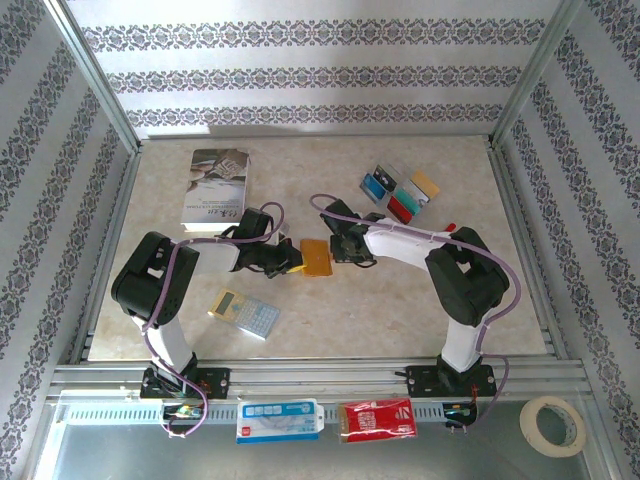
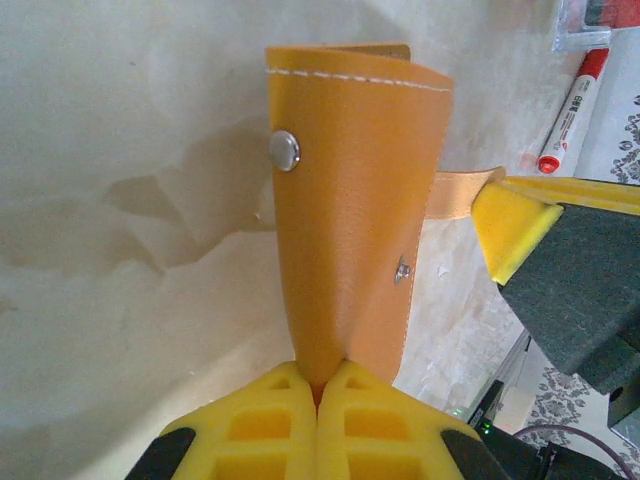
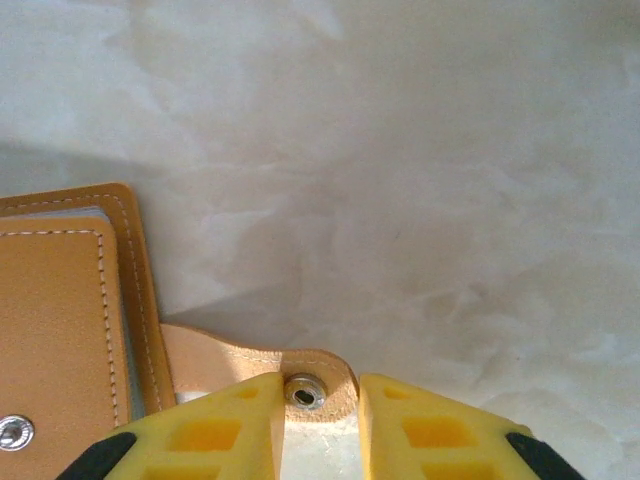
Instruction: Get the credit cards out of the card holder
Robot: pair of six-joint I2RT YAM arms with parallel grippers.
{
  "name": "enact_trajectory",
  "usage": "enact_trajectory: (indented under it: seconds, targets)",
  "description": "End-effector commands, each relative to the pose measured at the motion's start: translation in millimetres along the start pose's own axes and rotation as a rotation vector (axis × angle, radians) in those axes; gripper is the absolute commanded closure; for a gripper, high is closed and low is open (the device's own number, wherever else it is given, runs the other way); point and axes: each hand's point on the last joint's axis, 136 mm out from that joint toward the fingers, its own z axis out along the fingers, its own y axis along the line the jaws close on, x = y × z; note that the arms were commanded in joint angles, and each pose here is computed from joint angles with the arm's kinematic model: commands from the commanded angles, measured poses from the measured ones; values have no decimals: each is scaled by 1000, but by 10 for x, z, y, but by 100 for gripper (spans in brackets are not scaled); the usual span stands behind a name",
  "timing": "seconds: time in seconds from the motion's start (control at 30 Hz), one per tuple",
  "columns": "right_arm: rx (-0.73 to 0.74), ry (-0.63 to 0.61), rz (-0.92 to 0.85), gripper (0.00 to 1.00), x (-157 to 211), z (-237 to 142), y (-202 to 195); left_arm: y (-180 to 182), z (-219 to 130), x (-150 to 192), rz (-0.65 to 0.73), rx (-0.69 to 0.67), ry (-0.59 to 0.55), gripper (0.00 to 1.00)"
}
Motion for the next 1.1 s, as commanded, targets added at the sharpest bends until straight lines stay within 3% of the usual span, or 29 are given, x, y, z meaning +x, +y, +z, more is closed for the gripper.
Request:
enact_trajectory:
  seconds: [0.0,0.53,0.8,0.9,1.07]
  targets:
    - [-85,1,-16,72,19,-19,190,0,-28,20,3,-21,1,100]
    - [-213,-5,54,66,-89,22,338,-15,-46,20,8,-34,8,100]
    - [-135,-32,33,79,-95,44,208,-8,-65,17,6,-46,2,99]
    - [-141,-37,14,90,-118,-8,222,3,-106,-7,-1,-74,-15,90]
    - [-196,-79,-12,93,-190,-275,312,-22,-328,-149,16,-138,-104,57]
